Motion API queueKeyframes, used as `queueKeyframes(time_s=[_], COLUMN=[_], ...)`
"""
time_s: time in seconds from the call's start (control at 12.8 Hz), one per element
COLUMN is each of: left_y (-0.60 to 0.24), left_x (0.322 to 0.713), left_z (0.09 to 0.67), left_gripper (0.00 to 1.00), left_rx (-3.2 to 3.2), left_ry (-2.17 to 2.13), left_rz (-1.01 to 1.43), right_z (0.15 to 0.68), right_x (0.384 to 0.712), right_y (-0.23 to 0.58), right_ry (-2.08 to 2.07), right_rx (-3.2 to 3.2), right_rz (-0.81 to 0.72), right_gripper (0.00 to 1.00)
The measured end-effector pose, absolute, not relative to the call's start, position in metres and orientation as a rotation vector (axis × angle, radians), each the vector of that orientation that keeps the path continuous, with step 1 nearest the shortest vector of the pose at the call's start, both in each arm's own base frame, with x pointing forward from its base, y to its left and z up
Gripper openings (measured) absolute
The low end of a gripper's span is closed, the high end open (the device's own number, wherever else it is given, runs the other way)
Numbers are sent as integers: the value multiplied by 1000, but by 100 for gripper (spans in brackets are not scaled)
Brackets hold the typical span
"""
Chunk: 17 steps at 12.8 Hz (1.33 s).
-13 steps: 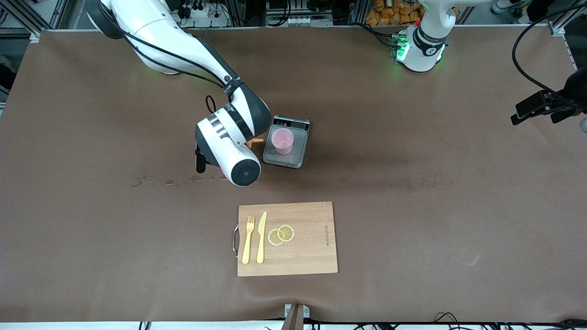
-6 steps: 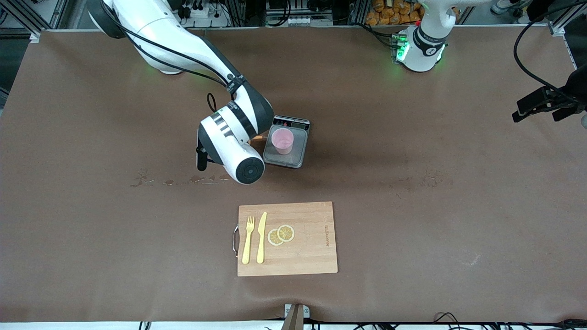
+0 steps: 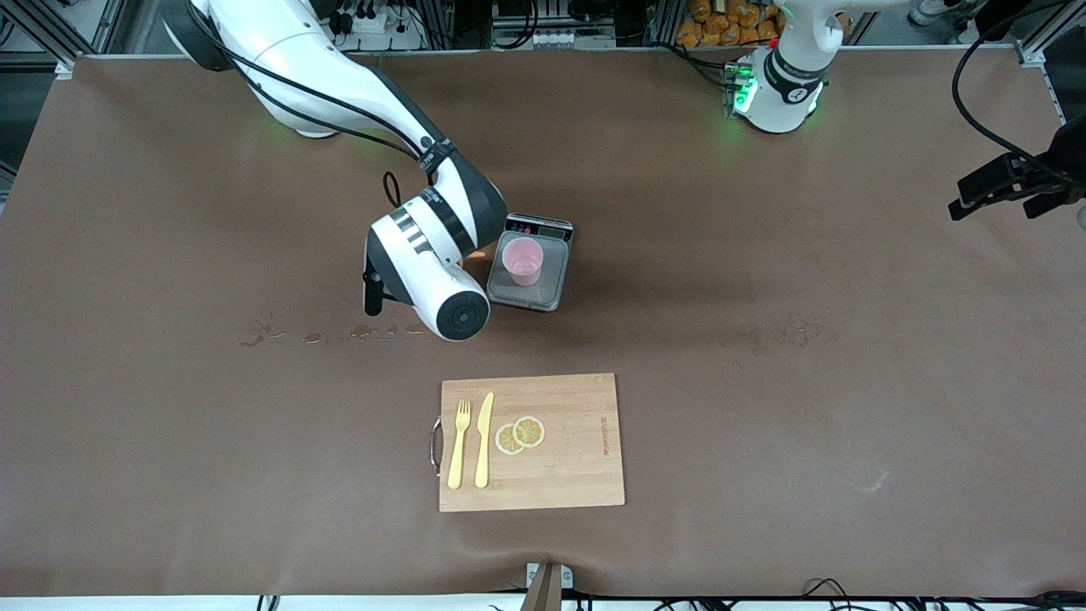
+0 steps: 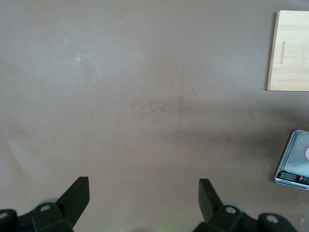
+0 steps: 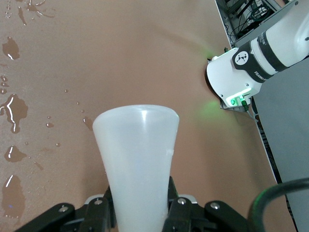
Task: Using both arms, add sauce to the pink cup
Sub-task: 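Tilt the sauce bottle over the pink cup with the right gripper, then carry the sauce bottle back to its spot with the right gripper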
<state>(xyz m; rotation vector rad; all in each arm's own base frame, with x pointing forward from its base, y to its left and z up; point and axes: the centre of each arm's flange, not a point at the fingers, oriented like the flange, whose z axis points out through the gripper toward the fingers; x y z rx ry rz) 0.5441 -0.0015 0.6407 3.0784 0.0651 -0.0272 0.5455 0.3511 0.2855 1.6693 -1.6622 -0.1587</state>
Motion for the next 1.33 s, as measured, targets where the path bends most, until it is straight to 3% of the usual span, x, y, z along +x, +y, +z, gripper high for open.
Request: queueKeyframes(time_s=[0.39, 0.62, 0.94, 1.33], left_y=[-1, -1, -2, -3], left_x=[544, 544, 544, 544], left_z=[641, 640, 640, 640], left_gripper=[100, 100, 100, 100], left_rx=[3078, 3078, 3078, 3078], left_ry=[65, 65, 64, 62], left_rz=[-28, -29, -30, -31], right_z=[293, 296, 300, 308], right_x=[579, 604, 638, 652], right_y=[311, 278, 193, 69], right_ry=[-1707, -1693, -1653, -1574], right_rx=[1743, 1891, 2057, 2233], right_rz=[-386, -670, -935, -1272], right_gripper=[40, 40, 40, 40])
